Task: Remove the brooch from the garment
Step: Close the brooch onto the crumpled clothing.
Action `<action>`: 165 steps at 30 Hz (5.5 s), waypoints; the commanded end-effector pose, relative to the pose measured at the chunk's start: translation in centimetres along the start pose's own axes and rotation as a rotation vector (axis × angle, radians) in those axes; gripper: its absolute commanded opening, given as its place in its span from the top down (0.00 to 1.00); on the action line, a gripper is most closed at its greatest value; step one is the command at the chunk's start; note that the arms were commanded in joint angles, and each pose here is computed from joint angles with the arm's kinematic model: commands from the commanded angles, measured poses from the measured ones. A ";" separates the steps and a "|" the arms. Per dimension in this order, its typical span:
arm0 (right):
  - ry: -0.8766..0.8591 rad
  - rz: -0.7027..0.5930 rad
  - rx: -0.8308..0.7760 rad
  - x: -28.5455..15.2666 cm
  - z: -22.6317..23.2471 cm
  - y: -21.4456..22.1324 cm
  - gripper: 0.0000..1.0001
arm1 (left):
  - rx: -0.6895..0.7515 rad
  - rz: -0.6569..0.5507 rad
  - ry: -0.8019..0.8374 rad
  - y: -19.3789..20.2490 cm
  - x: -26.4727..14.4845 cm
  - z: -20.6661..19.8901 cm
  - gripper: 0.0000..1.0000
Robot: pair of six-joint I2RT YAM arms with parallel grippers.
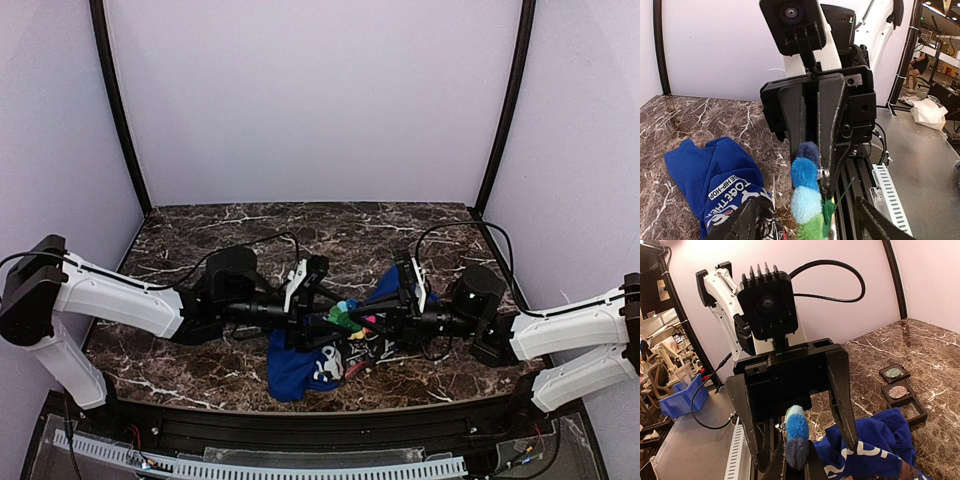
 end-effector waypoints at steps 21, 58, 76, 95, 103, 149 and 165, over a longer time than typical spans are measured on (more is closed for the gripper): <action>-0.011 -0.016 -0.014 -0.1 0.1 -0.2 1.00 | 0.006 -0.014 0.023 -0.6 0.4 -0.3 0.66; -0.091 0.048 -0.028 0.0 0.9 0.6 1.00 | -0.013 0.017 0.136 -0.3 0.3 -1.6 0.95; -0.115 0.118 -0.034 0.4 0.8 1.7 1.00 | -0.054 0.075 0.174 0.5 1.2 -1.4 0.99; -0.124 0.177 -0.033 1.2 0.6 2.7 1.00 | -0.086 0.116 0.200 1.1 1.7 -1.3 0.99; -0.131 0.200 -0.048 1.6 0.8 3.0 1.00 | -0.095 0.135 0.211 1.3 1.9 -1.3 0.99; -0.024 0.195 0.056 1.7 -1.5 2.5 1.00 | 0.020 0.251 0.095 0.2 1.4 -1.2 0.87; -0.013 0.086 0.019 -0.4 -0.2 0.0 1.00 | 0.121 0.104 -0.065 -1.8 -1.3 -1.1 0.24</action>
Point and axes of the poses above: each gripper's point midway between its finger pads, its own x axis out along the fingers, its own z axis along the line the jaws close on, y = z × x, the point moved 6 cm from there along -x, back along the fingers, and after that the axes turned 6 degrees about -x, right-handed, at the moved point
